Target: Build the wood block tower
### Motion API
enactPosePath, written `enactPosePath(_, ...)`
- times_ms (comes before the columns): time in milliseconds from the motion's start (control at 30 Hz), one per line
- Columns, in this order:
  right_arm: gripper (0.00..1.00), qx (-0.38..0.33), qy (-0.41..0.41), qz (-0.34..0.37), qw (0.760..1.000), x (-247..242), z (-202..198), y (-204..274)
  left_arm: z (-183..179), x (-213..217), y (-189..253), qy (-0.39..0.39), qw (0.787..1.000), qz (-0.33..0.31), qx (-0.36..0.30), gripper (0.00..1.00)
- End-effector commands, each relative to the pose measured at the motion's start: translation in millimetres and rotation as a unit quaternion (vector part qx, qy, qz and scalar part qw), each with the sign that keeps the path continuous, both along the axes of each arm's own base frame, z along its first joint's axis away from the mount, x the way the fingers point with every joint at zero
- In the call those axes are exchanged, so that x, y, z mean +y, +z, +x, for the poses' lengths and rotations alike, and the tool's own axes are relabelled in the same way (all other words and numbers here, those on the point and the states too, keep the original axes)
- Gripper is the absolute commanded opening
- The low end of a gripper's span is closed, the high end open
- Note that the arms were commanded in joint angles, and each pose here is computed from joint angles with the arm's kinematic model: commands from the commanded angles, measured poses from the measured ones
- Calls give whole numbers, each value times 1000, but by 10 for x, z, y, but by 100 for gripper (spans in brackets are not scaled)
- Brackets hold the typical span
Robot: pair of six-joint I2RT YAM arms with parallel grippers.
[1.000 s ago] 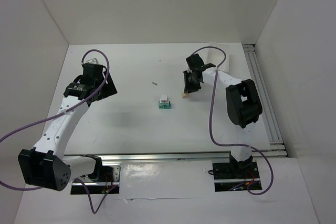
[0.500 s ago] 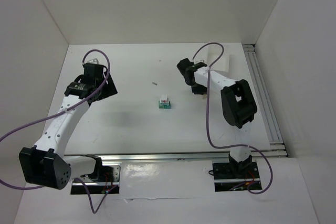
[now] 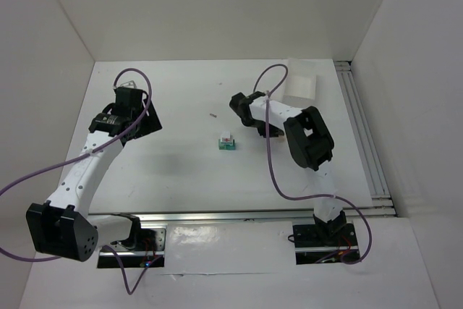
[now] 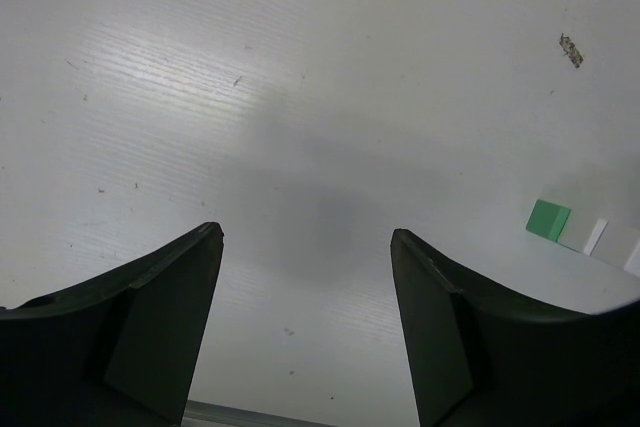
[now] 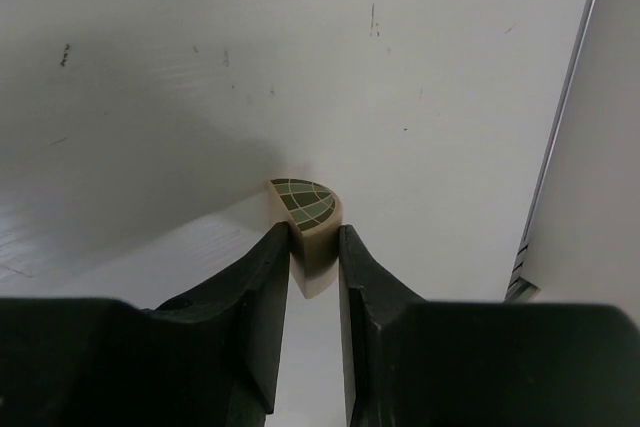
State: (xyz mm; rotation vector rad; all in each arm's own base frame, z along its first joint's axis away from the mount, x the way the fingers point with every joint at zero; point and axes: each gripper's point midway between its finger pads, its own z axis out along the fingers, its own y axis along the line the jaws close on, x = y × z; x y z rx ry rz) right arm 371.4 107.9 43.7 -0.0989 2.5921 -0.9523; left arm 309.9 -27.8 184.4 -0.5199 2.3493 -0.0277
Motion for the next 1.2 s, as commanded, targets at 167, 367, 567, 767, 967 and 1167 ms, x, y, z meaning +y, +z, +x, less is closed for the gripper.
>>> enactPosePath(167,37,18,2,-16,1000,156,-22,-171,76,4,93,2,1000,-3,-18,81)
enactPosePath(367,41,20,8,2,1000,239,30,-210,76,4,93,2,1000,-3,-18,81)
enactPosePath(567,40,16,12,4,1000,299,54,-209,54,7,84,2,1000,-3,-18,81)
enactPosePath(767,19,4,4,-35,999,182,58,-119,39,26,50,5,1000,1,-14,81)
enactPosePath(967,16,3,-10,-70,997,-32,-65,15,39,26,50,5,1000,1,-14,81)
enactPosePath(1167,16,15,-35,-129,991,-415,-221,22,82,-13,46,-1,1000,-6,-18,81)
